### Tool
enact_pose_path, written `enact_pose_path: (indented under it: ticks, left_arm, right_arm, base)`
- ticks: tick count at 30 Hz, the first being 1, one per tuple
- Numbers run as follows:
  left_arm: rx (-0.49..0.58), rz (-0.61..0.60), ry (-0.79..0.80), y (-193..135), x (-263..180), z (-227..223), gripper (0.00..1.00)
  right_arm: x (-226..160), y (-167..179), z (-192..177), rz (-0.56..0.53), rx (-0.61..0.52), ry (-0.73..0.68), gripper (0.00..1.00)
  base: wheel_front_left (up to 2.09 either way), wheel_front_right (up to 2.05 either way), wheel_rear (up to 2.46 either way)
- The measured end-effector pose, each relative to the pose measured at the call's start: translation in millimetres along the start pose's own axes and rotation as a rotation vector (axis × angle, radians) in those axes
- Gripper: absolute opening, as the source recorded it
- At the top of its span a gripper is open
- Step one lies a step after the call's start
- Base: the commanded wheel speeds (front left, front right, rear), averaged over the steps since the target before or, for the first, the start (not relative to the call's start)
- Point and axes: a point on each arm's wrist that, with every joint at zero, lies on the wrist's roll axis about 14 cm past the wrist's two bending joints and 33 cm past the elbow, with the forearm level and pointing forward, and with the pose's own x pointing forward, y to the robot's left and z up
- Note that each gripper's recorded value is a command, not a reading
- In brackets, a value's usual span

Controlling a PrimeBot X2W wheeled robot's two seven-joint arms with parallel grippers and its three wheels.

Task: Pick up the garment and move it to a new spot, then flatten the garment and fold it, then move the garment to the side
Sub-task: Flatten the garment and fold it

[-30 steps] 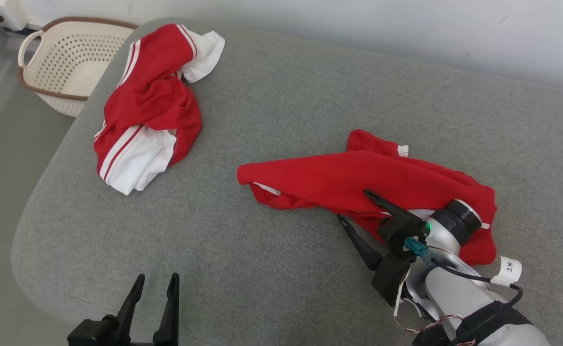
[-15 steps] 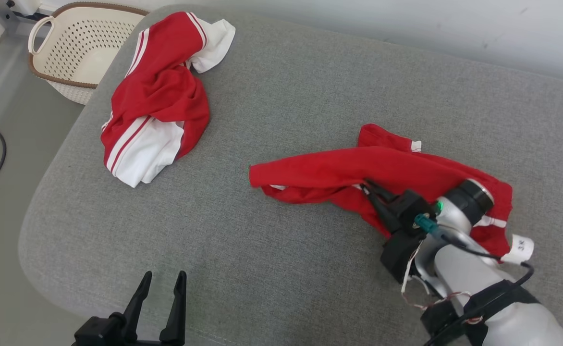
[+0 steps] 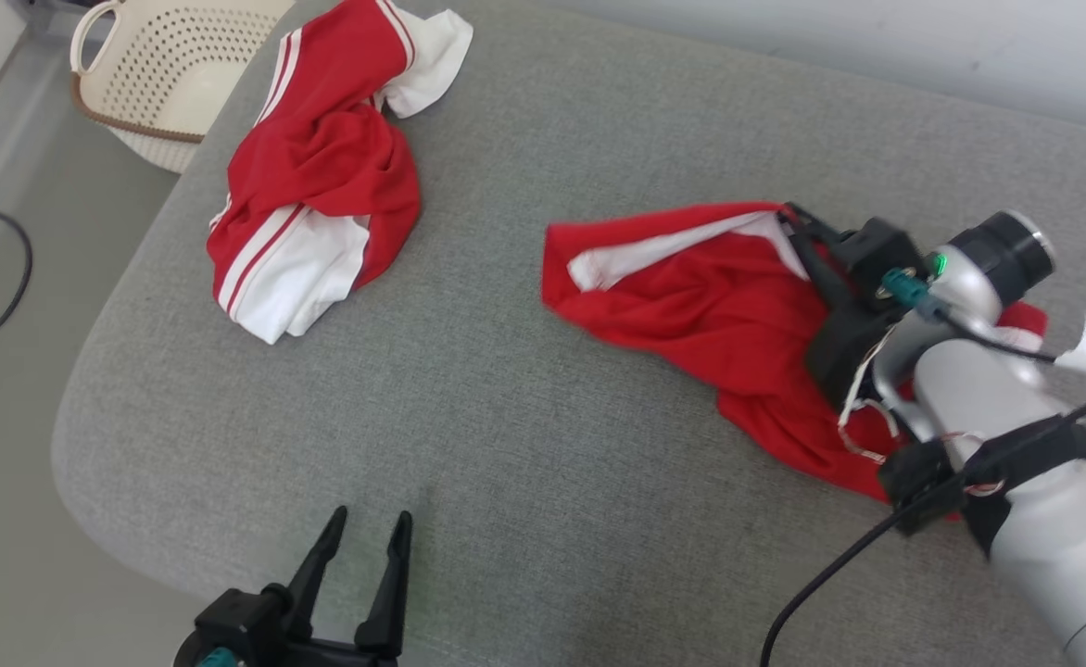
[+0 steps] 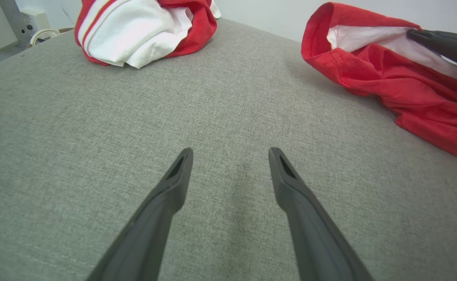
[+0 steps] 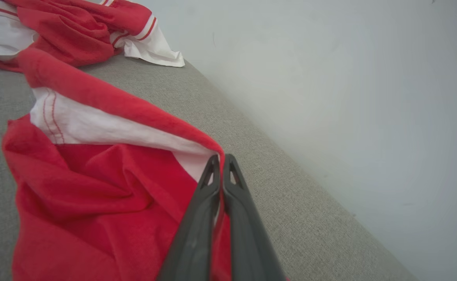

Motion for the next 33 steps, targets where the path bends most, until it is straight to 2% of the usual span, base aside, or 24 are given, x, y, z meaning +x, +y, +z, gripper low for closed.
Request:
enact_pose_path:
  ticks: [3,4,5,6,10,14,21,27,33]
  left_arm:
    - [-0.004,-0.006,0.013,-3,0,-4,1.0]
    - [-0.004,-0.006,0.015,-3,0,-4,1.0]
    - [-0.005,-0.004,0.016,-3,1,-4,1.0]
    - [-0.003,0.002,0.019,-2,1,-5,1.0]
    - [-0.007,0.018,0.036,2,1,-10,1.0]
    - [-0.002,0.03,0.043,5,2,-12,1.0]
    - [-0.002,0.007,0.028,-2,8,-9,1.0]
    - [0.022,-0.032,0.002,-12,15,-2,1.0]
    - [0.04,-0.075,-0.017,-25,20,2,1.0]
  right_arm:
    - [6,-14,-12,-0.011,-0.014,0.039,0.0]
    - [7,-18,-16,-0.016,-0.016,0.053,0.1]
    - [10,-22,-19,-0.021,-0.013,0.063,0.33]
    - [13,-26,-21,-0.028,-0.006,0.069,1.0]
    - [21,-47,-29,-0.064,-0.012,0.088,1.0]
    - [25,-75,-22,-0.138,0.008,0.05,1.0]
    - [8,-94,-15,-0.232,0.085,0.006,1.0]
    - [-30,-90,-17,-0.301,0.169,-0.032,1.0]
    - [-80,-66,-26,-0.373,0.271,-0.053,1.0]
  base:
    - [0.0,0.0,0.0]
    - [0.0,0.0,0.0]
    - [0.0,0.0,0.0]
    - [0.0,0.0,0.0]
    - [0.0,0.0,0.0]
    - [0.0,0.0,0.0]
    - [0.0,0.0,0.0]
    - [0.0,0.0,0.0]
    - [0.0,0.0,0.0]
